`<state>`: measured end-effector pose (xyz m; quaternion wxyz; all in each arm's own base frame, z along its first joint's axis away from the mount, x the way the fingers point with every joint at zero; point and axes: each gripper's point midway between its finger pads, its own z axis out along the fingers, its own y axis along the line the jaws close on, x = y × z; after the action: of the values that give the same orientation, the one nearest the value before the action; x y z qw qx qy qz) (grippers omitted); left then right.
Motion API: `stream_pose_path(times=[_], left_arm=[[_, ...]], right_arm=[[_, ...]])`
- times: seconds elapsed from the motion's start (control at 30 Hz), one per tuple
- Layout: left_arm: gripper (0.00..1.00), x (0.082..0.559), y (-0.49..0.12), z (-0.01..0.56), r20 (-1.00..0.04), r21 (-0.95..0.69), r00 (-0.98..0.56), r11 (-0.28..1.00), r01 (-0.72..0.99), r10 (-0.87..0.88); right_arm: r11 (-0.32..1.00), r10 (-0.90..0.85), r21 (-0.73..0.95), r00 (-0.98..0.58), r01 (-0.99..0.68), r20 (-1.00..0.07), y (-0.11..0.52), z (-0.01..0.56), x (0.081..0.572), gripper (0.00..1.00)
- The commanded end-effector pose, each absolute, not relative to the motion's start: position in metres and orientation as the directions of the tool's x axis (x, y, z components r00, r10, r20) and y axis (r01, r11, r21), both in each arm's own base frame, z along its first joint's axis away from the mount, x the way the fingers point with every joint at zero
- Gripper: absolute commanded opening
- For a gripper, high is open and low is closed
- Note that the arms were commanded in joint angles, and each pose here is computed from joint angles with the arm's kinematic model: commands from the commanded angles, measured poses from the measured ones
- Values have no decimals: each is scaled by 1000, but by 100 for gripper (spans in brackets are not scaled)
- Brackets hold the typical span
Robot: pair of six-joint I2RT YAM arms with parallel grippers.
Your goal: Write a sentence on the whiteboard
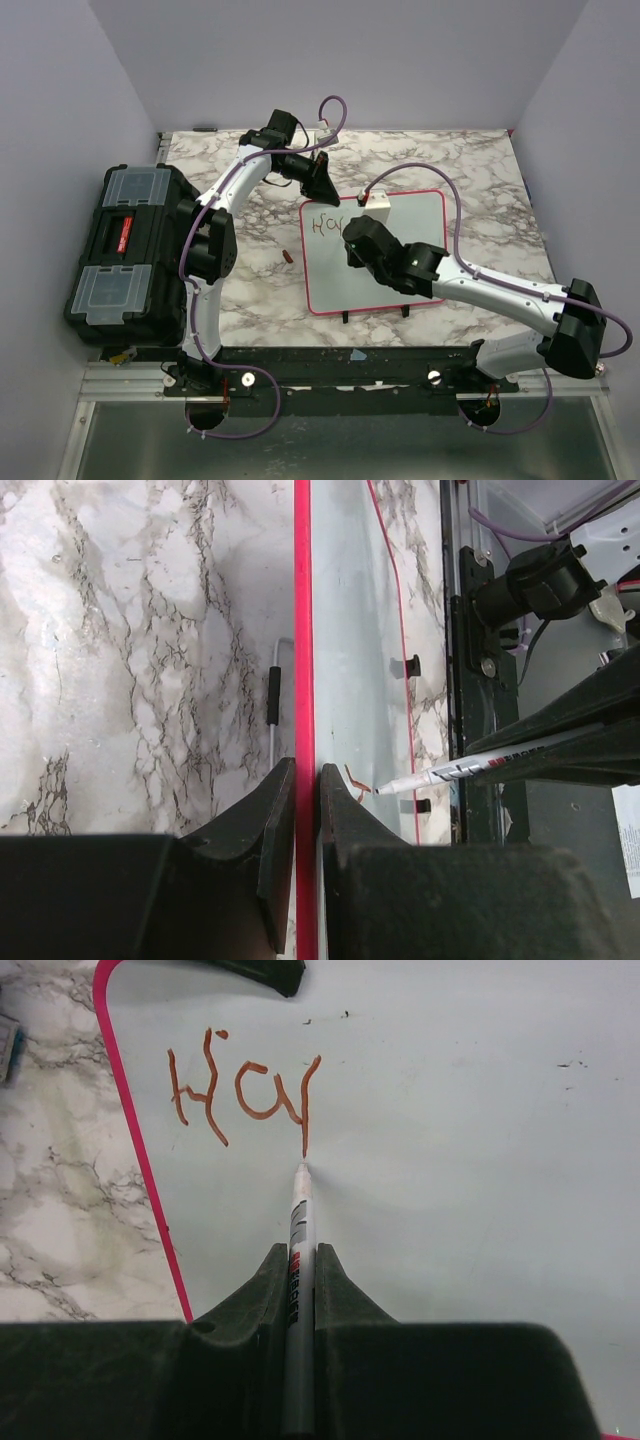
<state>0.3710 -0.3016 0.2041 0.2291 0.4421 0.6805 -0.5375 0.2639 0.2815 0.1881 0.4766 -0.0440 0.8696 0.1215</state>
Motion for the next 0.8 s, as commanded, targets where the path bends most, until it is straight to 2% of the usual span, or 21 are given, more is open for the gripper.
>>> stream_pose_path(times=[0.0,0.77], left_arm=[[0,367,-301,237,-851,-453,-425,-25,891,308],[0,369,-298,241,-857,-452,-424,-30,892,292]], right_arm=[[961,47,194,-573,-199,-818,276,187,255,1],[975,131,190,-392,-115,-911,285,239,296,1]])
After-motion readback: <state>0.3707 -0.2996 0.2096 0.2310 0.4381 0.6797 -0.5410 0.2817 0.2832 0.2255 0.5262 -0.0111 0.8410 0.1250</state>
